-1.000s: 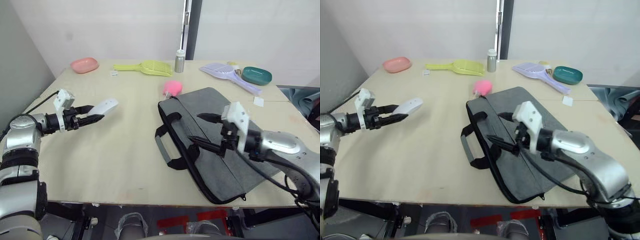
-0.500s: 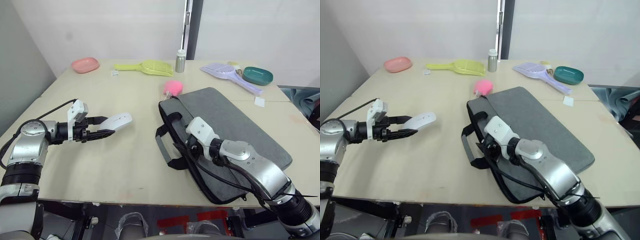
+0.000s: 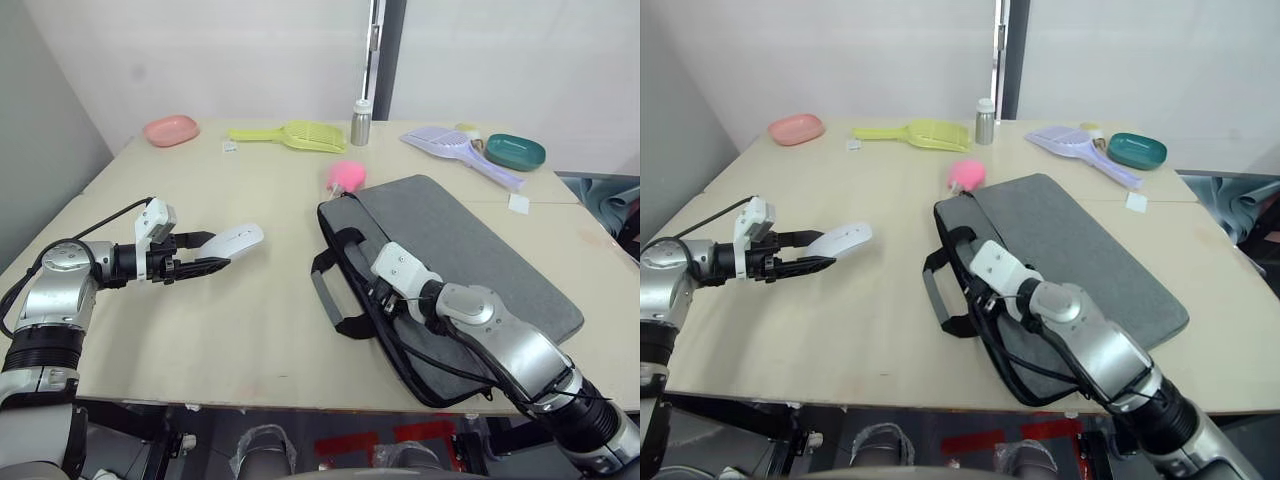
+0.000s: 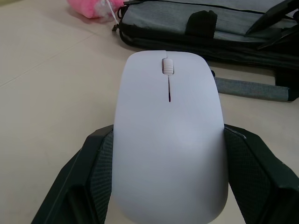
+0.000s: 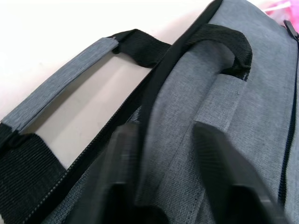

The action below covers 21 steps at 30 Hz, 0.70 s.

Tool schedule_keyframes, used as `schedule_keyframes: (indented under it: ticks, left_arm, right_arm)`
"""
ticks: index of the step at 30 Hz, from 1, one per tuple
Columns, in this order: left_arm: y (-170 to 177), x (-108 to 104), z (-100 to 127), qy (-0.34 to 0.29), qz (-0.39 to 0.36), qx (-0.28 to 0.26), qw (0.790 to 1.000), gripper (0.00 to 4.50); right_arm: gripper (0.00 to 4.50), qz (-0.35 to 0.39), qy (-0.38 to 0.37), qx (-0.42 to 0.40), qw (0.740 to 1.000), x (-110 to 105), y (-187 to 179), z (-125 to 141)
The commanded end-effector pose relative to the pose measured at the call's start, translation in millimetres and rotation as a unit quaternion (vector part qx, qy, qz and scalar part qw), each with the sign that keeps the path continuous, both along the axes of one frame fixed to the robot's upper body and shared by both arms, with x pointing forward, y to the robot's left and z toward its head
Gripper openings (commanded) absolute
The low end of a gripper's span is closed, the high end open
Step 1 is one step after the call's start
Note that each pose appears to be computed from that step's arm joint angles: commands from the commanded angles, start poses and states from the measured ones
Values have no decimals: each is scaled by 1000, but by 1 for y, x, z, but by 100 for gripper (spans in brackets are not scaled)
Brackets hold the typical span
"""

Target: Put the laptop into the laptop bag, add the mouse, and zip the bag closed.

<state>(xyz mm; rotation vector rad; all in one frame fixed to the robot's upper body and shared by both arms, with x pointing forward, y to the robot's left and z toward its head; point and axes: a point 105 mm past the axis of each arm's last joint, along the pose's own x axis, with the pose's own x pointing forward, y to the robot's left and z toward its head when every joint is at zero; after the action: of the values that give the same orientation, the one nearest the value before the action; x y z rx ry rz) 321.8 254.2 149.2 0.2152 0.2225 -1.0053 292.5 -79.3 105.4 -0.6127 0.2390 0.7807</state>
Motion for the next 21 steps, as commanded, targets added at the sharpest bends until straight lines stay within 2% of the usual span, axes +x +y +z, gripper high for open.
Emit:
schedule_keyframes:
  ticks: [1,2,8,12,17,21]
  left_arm:
    - [-3,2,10,-20,-8,-1,1000,283]
    - [-4,2,10,-20,-8,-2,1000,283]
    - [-8,1,10,-22,-17,-5,1000,283]
    - [-16,0,11,-24,-34,-5,999,283]
    - [-26,3,15,-31,-45,-12,998,283]
    - [-52,4,18,-39,-80,-22,996,283]
  right_arm:
    - [33,-12,-7,-9,1000,2,-9,1]
    - [4,-14,-4,3,1000,1,-9,4]
    - [4,-12,19,111,994,-4,-4,31]
    - [4,-8,53,206,977,-8,-7,64]
    - [4,-2,61,262,963,-6,-19,103]
    - [4,11,63,309,949,-3,-21,130]
